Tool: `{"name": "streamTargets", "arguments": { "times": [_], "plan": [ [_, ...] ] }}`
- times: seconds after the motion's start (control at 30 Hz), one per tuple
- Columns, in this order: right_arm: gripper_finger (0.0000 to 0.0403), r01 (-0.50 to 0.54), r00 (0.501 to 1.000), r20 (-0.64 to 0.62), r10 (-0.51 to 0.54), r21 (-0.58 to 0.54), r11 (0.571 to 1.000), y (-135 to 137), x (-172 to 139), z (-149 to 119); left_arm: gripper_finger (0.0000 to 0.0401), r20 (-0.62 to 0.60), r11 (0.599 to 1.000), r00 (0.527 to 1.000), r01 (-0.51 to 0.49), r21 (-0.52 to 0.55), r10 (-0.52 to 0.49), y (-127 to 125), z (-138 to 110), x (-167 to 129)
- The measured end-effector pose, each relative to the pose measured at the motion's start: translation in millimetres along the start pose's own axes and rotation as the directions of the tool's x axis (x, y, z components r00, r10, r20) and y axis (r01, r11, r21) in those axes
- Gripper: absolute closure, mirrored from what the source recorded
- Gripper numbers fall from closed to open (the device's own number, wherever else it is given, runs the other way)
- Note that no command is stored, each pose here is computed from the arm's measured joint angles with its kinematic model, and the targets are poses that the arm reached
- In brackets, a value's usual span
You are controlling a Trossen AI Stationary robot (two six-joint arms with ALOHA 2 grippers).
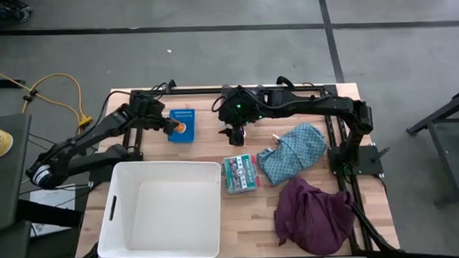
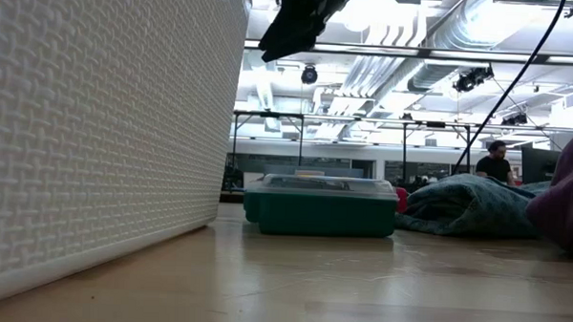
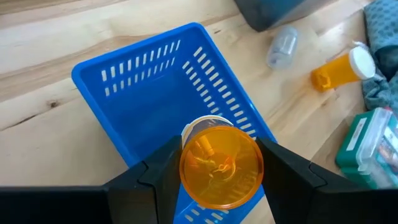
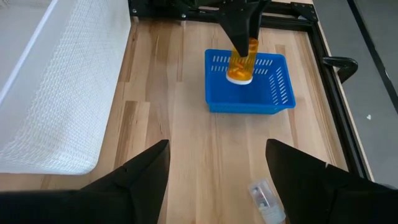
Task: Pick & place medical supplies in basket/bin
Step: Put the orange pill bottle into the blue bin
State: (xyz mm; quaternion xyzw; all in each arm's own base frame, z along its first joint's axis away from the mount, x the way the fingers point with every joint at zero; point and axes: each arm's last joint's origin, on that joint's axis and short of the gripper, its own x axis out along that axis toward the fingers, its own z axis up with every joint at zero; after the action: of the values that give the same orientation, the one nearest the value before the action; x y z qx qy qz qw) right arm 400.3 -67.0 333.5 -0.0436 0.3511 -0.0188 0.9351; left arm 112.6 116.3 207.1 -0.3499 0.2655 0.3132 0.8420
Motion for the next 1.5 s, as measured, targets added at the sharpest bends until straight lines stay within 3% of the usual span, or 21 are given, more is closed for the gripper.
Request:
{"name": "streamTargets", "arguments": {
  "times": [0.2,0.53,1.13,1.3,1.4,1.5],
  "plan": [
    [0.0149,0.000,1.000,0.000,0.000,0.000,1.000,0.0,0.0,0.0,0.0221,-0.023,0.999,1.000,-0.007,0.048,0.008,1.3,0.6,6.9],
    [0.0149,0.000,1.000,-0.001,0.000,0.000,1.000,0.0,0.0,-0.1,0.0174,-0.016,0.998,1.000,-0.008,0.059,0.009,1.5,1.8,8.5],
    [0.0149,0.000,1.000,-0.002,0.000,0.000,1.000,0.0,0.0,-0.1,0.0170,0.007,0.998,1.000,-0.001,0.065,0.000,0.6,4.2,8.5],
    [0.0149,0.004,1.000,-0.003,-0.004,0.000,1.000,-0.1,0.0,-0.2,0.0170,0.108,0.976,0.979,0.155,0.150,-0.173,-9.1,17.5,7.0],
    [0.0149,0.005,1.000,-0.003,-0.005,0.000,1.000,-0.1,0.0,-0.2,0.0170,0.146,0.920,0.935,0.273,0.281,-0.322,-20.9,24.3,5.1],
    [0.0149,0.006,1.000,-0.008,-0.006,0.000,1.000,-0.1,0.0,-0.7,0.0170,0.171,0.856,0.894,0.319,0.406,-0.414,-33.0,27.8,3.4]
  ]
}}
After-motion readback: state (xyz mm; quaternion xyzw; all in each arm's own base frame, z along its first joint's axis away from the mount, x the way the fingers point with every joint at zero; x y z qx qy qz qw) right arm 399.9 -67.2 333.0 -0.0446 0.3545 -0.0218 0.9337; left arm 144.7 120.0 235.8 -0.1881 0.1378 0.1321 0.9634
